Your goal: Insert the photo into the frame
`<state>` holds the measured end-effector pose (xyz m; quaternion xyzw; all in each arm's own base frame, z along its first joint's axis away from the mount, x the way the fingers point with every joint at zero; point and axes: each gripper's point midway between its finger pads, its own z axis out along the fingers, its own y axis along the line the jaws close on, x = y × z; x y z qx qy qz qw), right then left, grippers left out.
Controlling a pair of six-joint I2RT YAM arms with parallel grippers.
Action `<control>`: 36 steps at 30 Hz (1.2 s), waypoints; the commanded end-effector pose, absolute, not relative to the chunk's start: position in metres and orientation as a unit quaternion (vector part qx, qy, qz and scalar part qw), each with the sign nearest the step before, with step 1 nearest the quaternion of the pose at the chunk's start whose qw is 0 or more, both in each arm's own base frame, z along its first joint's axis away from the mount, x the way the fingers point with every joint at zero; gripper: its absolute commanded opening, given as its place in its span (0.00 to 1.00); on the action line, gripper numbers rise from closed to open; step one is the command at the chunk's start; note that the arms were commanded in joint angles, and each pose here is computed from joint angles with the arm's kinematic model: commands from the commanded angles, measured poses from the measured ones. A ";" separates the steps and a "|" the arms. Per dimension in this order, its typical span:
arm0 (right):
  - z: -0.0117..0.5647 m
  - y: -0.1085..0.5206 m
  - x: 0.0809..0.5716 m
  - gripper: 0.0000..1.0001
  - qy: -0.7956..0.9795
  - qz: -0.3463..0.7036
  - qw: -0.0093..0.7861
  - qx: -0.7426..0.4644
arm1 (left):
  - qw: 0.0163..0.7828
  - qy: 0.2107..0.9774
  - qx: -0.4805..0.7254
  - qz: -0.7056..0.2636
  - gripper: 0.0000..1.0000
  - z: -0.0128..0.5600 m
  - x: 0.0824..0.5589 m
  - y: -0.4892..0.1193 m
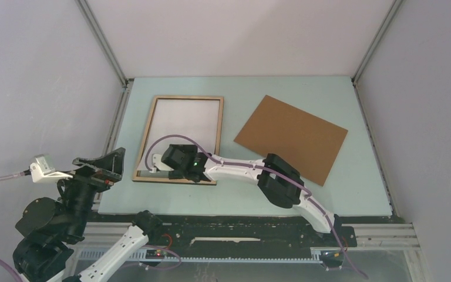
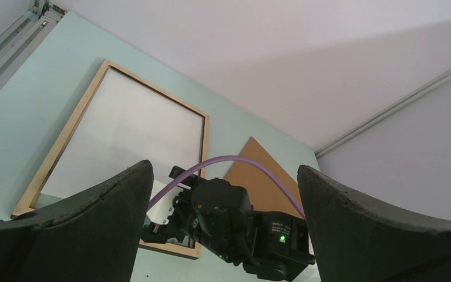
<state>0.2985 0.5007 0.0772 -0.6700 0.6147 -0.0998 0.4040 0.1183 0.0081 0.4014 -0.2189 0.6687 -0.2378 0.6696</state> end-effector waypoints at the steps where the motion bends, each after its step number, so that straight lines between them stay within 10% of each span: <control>1: 0.129 0.491 0.296 0.85 0.671 -0.045 0.428 -0.604 | 0.668 0.665 -0.219 -0.251 1.00 0.403 0.119 0.004; 16: 0.108 0.511 0.292 0.42 0.671 0.017 0.441 -0.596 | 0.668 0.665 -0.221 -0.251 1.00 0.404 0.119 0.004; 24: 0.098 0.515 0.285 0.03 0.649 0.027 0.438 -0.621 | 0.675 0.662 -0.220 -0.241 1.00 0.404 0.118 0.009; 36: 0.092 0.513 0.285 0.00 0.621 0.026 0.455 -0.638 | 0.677 0.662 -0.222 -0.234 1.00 0.400 0.118 0.012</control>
